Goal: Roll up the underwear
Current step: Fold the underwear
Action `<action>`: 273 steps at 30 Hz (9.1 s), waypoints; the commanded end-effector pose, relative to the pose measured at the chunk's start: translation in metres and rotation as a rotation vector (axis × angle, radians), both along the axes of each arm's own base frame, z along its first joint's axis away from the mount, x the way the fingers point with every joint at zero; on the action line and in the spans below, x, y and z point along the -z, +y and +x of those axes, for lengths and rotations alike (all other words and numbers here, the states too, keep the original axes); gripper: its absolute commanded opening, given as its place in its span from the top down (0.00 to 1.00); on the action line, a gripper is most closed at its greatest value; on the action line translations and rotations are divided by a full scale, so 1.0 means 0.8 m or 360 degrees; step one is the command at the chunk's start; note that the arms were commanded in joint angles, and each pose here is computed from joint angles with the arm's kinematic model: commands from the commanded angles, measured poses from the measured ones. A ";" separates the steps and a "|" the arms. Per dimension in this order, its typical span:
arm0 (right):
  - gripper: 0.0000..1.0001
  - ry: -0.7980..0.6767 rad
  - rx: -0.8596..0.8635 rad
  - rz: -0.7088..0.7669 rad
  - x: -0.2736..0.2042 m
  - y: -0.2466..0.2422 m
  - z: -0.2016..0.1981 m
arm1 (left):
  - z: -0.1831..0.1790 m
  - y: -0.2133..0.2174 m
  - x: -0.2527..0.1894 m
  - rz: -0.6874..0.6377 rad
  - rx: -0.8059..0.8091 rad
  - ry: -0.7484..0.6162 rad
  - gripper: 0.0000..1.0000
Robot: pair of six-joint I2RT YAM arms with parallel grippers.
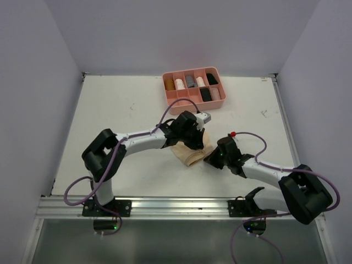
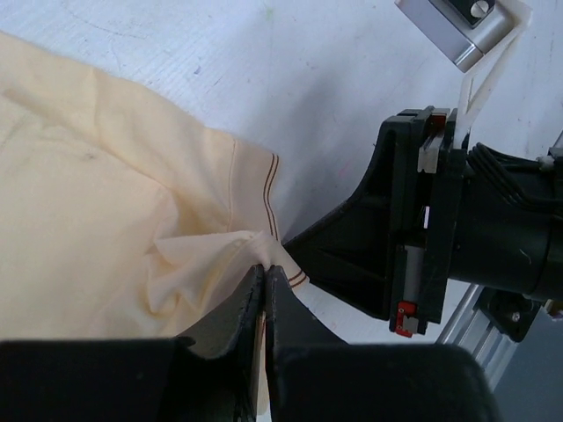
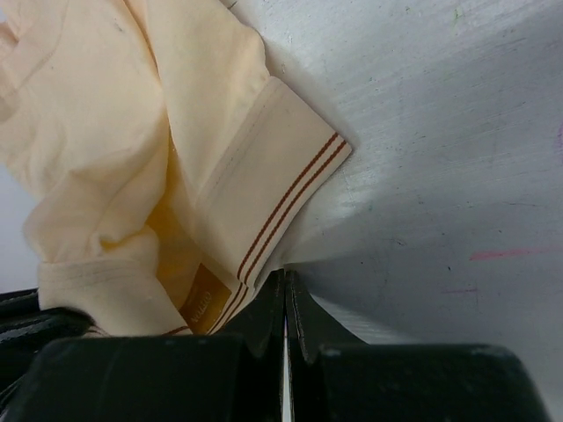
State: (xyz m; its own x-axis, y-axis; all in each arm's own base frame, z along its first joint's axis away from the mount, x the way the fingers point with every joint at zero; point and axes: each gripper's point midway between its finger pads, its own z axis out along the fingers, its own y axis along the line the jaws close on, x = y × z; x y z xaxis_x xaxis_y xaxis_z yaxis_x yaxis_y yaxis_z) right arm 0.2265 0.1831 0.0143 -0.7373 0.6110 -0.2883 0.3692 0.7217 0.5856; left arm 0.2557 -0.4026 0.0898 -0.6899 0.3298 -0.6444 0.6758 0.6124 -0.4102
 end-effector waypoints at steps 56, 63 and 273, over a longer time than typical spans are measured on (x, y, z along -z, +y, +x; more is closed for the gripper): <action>0.99 -0.0023 -0.0580 -0.0229 0.012 0.067 0.048 | 0.099 0.197 0.054 0.0443 0.0079 -0.0024 0.54; 1.00 -0.0049 -0.0750 0.0093 -0.022 0.169 -0.027 | 0.124 0.184 0.046 0.0356 0.0362 -0.0155 0.45; 1.00 0.0364 -0.0819 -0.0173 -0.073 0.023 0.071 | -0.097 0.181 0.074 0.0867 0.0953 -0.0967 0.00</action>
